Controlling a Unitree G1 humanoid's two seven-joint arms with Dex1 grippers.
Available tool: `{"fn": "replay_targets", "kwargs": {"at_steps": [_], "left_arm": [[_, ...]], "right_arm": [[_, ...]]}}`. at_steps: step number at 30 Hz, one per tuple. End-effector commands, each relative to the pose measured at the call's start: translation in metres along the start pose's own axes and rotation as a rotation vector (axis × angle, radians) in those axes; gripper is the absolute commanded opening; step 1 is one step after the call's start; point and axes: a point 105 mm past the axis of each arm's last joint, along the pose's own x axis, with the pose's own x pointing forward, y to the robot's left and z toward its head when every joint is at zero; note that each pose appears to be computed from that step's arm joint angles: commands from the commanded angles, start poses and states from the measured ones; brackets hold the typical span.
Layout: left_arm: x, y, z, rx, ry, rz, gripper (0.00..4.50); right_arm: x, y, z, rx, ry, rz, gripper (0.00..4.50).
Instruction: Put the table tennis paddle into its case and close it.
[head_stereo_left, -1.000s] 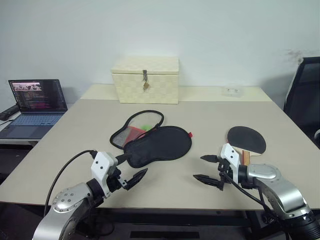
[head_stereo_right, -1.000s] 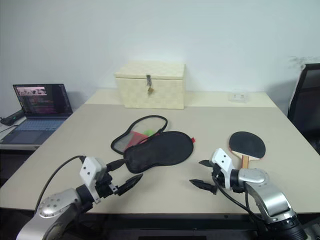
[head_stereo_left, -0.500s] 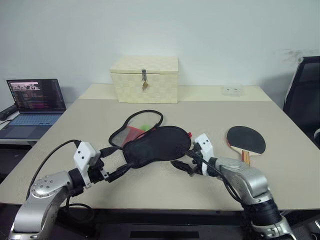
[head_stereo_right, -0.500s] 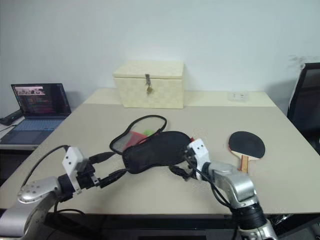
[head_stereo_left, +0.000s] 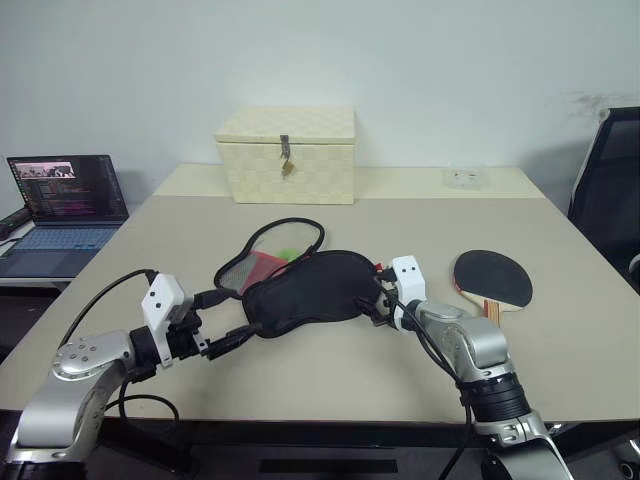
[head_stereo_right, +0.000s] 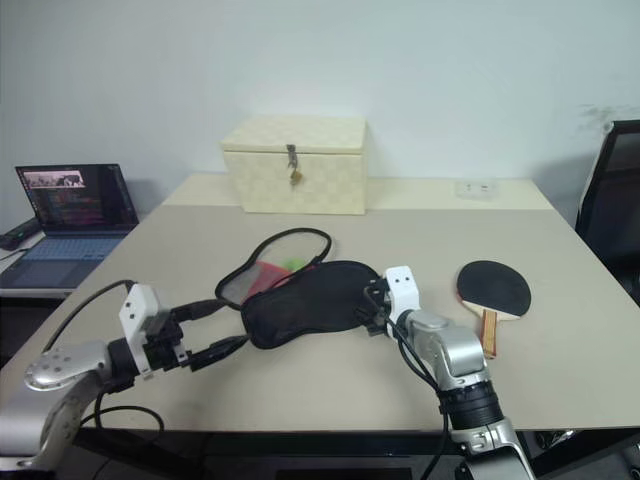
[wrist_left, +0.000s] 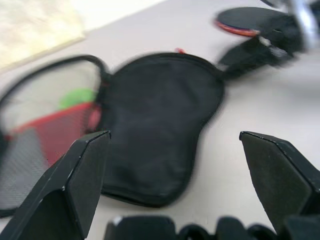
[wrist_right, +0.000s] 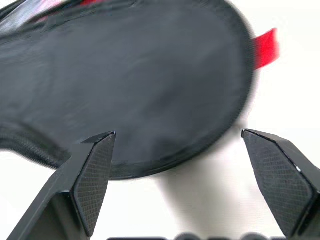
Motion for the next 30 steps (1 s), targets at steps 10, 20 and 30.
{"fn": "replay_targets", "kwargs": {"at_steps": [10,20,30], "left_arm": [[-0.008,0.002,0.036,0.052,-0.03,-0.061,4.49],[-0.005,0.001,0.037,0.053,-0.041,-0.061,4.49],[-0.002,0.002,0.035,0.054,-0.047,-0.06,4.5]], "right_arm": [[0.008,0.029,-0.008,0.092,0.041,0.077,4.43],[0.02,0.064,0.0,0.266,0.091,0.189,4.43],[0.022,0.084,0.007,0.418,0.118,0.261,4.27]]}}
